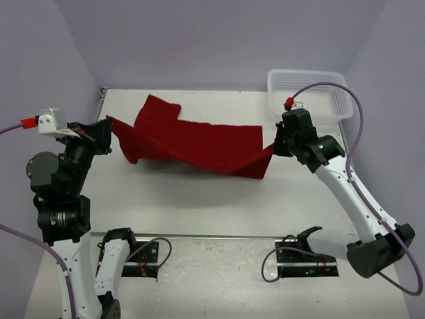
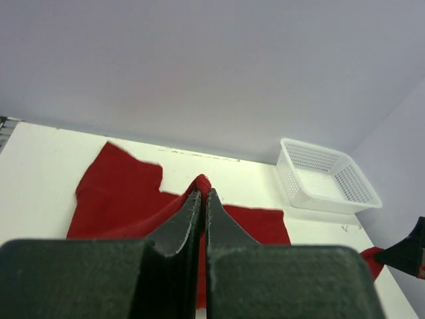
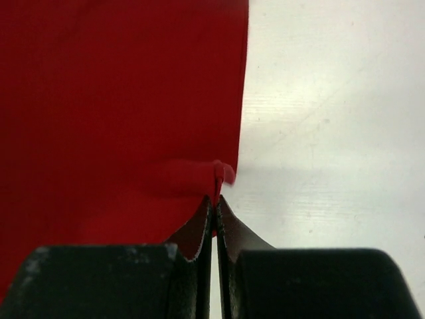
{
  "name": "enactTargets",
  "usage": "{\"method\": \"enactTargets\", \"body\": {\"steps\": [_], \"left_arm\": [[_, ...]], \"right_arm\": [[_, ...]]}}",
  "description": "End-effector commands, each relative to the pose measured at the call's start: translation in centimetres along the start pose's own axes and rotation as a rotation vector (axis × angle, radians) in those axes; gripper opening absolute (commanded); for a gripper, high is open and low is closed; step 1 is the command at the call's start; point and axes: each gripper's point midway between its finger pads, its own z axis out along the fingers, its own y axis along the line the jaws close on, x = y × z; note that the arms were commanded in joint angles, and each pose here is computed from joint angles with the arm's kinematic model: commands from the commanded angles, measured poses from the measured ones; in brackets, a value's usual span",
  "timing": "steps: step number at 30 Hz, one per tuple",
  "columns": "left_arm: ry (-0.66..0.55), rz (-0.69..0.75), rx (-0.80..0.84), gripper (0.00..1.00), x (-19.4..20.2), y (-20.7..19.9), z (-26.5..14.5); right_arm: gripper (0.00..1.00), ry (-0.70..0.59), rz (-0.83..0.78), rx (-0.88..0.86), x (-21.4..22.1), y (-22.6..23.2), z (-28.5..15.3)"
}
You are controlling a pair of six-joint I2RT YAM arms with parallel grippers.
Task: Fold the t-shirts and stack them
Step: Flatten out the tshirt
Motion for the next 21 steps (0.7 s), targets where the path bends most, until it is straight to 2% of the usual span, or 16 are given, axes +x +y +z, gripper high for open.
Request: {"method": "enactTargets", "body": {"steps": [1, 4, 8, 13, 18, 19, 20, 21], "left_arm": [[0.074, -0.047, -0.107, 0.0, 1.5, 1.0, -2.4], [0.096, -0.059, -0.178, 0.0, 2.8, 2.3, -3.5], [0.168, -0.086, -0.174, 0.0, 5.3, 3.0, -2.8], [0.233, -0.086, -0.191, 0.0, 7.7, 4.5, -1.4], [0.223, -0.062, -0.181, 0.0, 8.1, 6.0, 2.1], [0.223, -0.058, -0.144, 0.0, 8.1, 5.7, 3.0], [0.17, -0.038, -0.087, 0.0, 6.8, 5.0, 4.4], [0.179, -0.038, -0.045, 0.0, 6.9, 4.9, 6.1]], "right_arm": [[0.0, -0.013, 0.097, 0.014, 1.1, -0.7, -1.4], [0.0, 0.021, 0.096, 0.007, 3.2, -1.0, -1.1], [0.0, 0.083, 0.069, 0.036, 6.2, -1.6, 0.1], [0.0, 0.106, 0.053, 0.075, 7.6, -2.4, 1.4], [0.0, 0.056, 0.031, 0.071, 5.0, -1.5, 2.3], [0.0, 0.044, 0.023, 0.069, 4.2, -1.2, 2.5], [0.0, -0.007, 0.021, 0.083, 1.8, -0.7, 2.6], [0.0, -0.039, -0.017, 0.077, 0.2, -0.4, 2.6]]}}
